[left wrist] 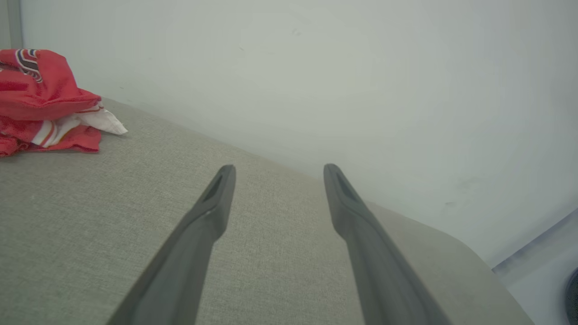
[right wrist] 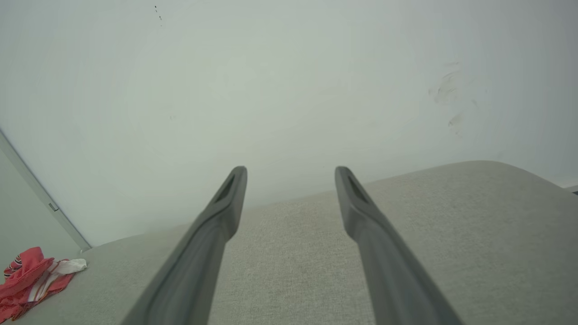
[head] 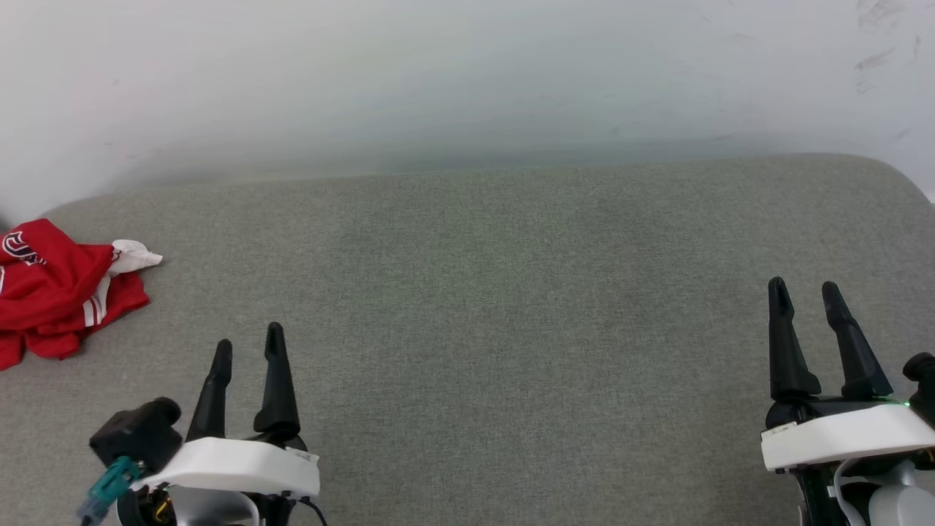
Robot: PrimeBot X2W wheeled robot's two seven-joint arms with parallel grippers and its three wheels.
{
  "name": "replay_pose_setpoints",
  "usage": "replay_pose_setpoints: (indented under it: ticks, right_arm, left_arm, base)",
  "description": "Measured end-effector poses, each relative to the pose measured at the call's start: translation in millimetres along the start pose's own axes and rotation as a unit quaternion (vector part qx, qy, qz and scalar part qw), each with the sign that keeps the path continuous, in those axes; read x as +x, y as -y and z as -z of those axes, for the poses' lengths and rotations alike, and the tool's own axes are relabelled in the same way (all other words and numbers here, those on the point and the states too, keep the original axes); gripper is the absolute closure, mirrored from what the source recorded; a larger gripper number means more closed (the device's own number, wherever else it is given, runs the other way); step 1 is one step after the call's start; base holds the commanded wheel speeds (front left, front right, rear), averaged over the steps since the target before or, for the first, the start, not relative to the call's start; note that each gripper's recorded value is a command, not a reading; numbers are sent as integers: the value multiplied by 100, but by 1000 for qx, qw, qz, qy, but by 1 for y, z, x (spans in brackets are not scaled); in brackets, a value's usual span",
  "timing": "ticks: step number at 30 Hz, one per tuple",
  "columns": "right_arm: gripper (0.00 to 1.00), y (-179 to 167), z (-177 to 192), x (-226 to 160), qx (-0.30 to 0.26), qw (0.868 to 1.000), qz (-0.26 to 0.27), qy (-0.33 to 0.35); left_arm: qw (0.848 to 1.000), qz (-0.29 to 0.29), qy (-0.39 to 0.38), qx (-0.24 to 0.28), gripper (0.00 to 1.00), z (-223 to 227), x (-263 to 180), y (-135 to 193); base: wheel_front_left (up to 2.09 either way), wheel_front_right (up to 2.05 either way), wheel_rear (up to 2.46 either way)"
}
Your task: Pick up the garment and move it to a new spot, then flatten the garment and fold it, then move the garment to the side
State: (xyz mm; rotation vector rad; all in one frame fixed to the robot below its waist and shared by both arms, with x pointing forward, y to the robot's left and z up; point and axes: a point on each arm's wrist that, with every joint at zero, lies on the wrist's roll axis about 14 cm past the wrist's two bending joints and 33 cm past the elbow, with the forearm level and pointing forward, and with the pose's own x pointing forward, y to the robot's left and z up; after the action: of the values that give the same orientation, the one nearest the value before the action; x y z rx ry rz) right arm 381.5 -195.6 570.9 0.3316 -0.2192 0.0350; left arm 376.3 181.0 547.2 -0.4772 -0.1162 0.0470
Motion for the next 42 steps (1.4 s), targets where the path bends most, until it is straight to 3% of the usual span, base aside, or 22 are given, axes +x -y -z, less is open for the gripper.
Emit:
replay_pose_setpoints:
  ticks: [9,25,33,42]
  right_arm:
    - [0,-4,5,-1,-69,998,-12,-5]
    - [0,-20,9,-3,-160,986,-46,-4]
    - [0,-26,14,-5,-171,984,-57,-6]
    - [0,-10,23,-10,-123,992,-31,-17]
  left_arm:
    - [995,21,-24,100,0,19,-5,15]
    - [985,49,-33,160,0,36,-11,22]
    - [989,63,-4,137,0,23,-12,31]
    - [994,51,9,101,0,15,-15,11]
  base:
    - [0,0,0]
    - [0,0,0]
    - [0,0,0]
    - [0,0,0]
